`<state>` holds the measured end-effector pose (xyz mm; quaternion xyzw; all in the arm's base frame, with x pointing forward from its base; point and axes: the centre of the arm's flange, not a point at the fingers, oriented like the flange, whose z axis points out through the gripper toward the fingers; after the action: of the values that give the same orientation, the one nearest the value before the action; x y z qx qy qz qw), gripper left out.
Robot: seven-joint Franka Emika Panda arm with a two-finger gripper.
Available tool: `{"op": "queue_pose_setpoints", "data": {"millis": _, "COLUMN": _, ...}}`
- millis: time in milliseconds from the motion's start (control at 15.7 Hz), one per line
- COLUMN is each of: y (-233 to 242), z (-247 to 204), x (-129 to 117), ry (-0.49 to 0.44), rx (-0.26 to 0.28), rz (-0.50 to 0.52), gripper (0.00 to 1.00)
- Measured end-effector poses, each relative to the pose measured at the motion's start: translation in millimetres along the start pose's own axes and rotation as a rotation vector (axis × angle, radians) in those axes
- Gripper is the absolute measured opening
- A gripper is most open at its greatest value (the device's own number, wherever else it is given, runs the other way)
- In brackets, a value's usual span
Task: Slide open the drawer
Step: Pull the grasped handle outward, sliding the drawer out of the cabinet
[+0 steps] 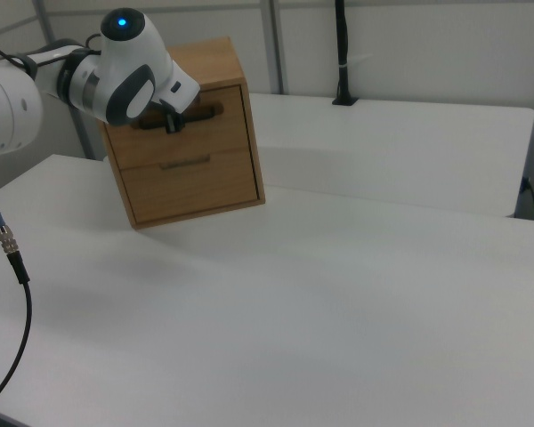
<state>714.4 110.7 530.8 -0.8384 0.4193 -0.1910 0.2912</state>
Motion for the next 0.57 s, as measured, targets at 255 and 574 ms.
{"op": "queue_pose_setpoints", "data": {"millis": 255, "y": 0.2, "z": -0.3, "x": 0.6, "ry": 0.001, "rx": 0.0, "rz": -0.011, "gripper": 0.15}}
{"op": "queue_pose_setpoints", "data": {"millis": 574, "y": 4.0, "z": -5.5, "x": 3.5, "ry": -0.003, "rx": -0.013, "rz": -0.027, "gripper": 0.15}}
